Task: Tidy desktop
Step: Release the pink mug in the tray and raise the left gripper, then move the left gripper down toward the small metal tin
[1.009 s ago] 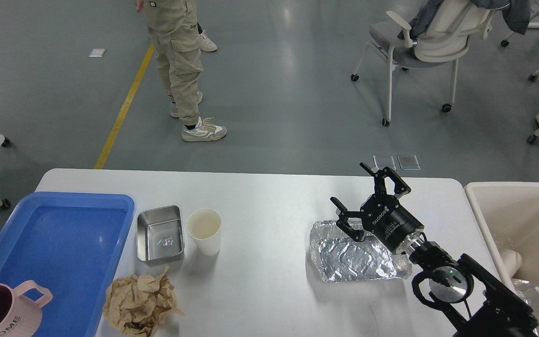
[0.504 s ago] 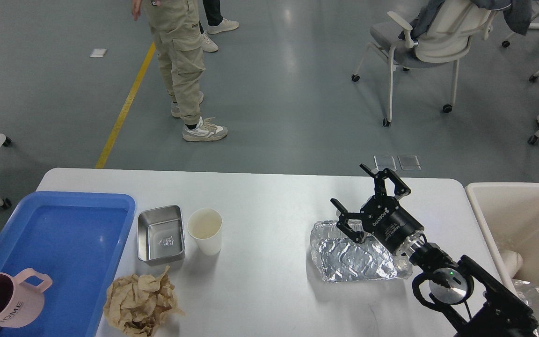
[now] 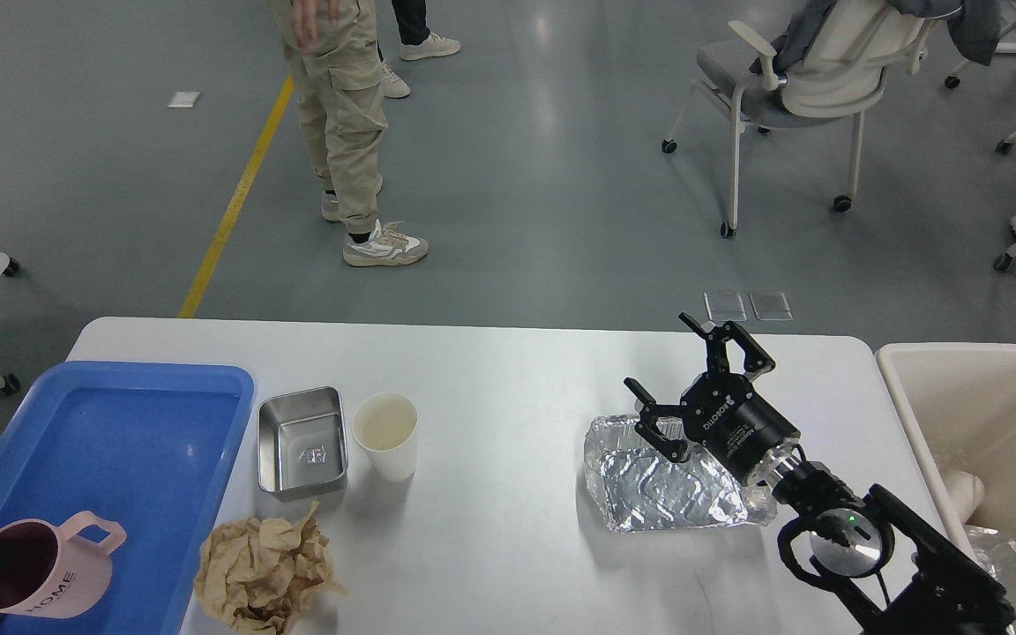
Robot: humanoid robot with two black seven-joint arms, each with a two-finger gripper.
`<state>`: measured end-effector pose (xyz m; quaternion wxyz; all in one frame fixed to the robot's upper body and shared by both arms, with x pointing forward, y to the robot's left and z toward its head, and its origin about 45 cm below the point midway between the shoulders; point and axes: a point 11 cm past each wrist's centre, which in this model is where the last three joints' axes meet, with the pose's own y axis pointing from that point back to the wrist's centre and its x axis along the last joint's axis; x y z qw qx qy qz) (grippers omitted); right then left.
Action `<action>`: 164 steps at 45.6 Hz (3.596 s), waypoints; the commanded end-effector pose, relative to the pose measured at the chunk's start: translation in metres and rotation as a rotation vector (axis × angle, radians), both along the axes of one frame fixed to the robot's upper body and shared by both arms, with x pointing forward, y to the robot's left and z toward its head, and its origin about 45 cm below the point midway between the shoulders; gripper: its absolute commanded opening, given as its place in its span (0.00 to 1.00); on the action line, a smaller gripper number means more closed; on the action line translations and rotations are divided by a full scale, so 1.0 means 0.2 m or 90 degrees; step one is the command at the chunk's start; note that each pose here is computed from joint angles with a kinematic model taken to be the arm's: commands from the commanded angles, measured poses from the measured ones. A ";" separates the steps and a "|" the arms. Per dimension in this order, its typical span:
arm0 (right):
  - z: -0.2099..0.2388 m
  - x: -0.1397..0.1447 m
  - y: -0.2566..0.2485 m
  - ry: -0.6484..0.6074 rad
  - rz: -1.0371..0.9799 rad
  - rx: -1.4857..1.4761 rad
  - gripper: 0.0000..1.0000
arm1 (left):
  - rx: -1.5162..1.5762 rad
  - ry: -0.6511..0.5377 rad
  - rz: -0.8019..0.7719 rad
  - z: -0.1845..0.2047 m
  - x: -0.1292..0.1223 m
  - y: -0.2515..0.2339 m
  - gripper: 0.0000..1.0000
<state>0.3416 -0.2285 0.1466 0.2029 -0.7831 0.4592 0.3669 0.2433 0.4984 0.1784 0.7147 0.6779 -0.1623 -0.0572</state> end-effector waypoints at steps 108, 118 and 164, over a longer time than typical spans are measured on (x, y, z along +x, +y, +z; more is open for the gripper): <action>-0.08 -0.05 0.04 0.029 0.014 -0.015 1.00 | -0.602 -0.333 0.690 0.34 0.26 -0.55 0.97; -0.08 -0.05 0.04 0.031 0.016 -0.018 1.00 | -0.567 -0.325 0.759 0.30 0.12 -0.42 0.97; -0.09 -0.06 0.09 0.038 0.020 -0.016 1.00 | -0.471 -0.460 0.789 0.38 0.09 0.07 0.97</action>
